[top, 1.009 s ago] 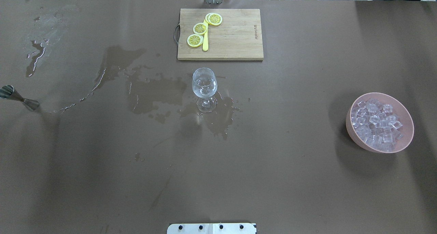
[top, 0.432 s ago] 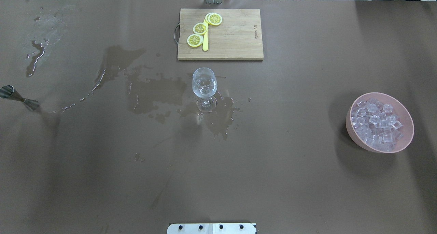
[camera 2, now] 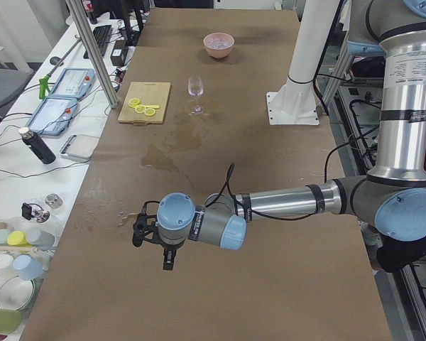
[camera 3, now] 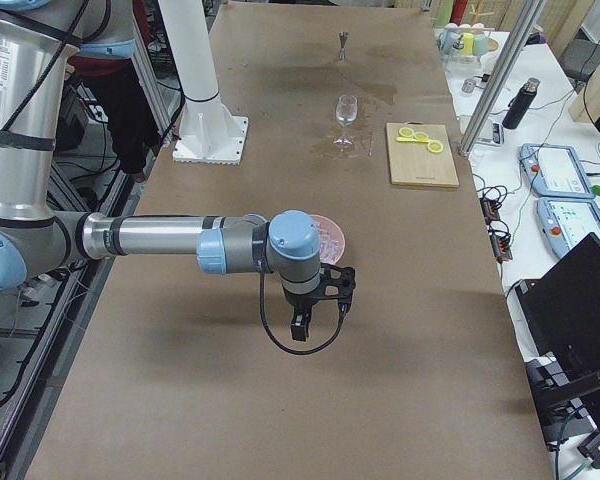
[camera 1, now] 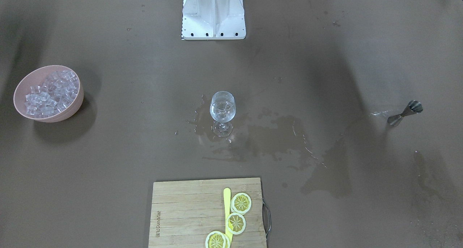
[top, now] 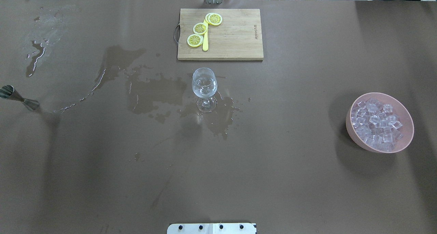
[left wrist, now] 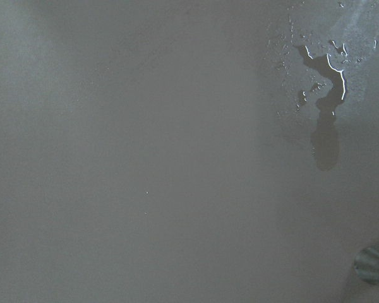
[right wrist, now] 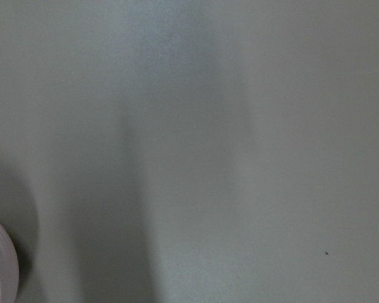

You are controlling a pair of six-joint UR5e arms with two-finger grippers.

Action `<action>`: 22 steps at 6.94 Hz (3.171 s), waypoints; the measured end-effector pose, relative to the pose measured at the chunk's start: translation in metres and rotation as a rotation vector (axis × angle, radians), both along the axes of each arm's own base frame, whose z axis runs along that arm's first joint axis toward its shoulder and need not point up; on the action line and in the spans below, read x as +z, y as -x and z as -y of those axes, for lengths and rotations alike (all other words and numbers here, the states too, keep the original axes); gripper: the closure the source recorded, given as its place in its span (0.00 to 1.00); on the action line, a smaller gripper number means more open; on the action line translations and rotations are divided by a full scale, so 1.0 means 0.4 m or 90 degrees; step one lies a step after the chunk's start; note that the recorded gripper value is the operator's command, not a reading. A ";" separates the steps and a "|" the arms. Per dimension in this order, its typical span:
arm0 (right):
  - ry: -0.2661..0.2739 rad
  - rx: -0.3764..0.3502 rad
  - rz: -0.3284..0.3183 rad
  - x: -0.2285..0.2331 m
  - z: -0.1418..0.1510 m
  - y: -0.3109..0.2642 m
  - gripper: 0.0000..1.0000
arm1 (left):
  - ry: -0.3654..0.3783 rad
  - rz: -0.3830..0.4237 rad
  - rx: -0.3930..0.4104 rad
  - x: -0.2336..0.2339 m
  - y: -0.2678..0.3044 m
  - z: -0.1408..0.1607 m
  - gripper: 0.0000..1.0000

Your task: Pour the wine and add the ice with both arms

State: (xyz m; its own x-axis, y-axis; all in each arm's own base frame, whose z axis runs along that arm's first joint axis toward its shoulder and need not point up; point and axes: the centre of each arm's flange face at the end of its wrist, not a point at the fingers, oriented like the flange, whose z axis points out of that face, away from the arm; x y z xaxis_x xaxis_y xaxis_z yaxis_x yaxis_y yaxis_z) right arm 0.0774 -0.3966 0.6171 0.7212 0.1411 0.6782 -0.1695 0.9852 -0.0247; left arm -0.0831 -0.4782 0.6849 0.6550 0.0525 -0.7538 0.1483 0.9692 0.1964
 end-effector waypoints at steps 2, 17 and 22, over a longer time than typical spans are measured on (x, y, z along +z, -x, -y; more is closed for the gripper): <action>0.002 0.000 0.009 -0.003 -0.002 0.003 0.00 | -0.110 0.005 0.001 0.006 -0.006 -0.075 0.03; -0.022 -0.022 0.016 -0.144 0.033 0.124 0.00 | -0.468 -0.075 0.261 0.082 -0.337 -0.176 0.03; -0.023 -0.036 0.013 -0.152 0.035 0.157 0.00 | -0.413 -0.136 0.243 0.052 -0.352 -0.156 0.02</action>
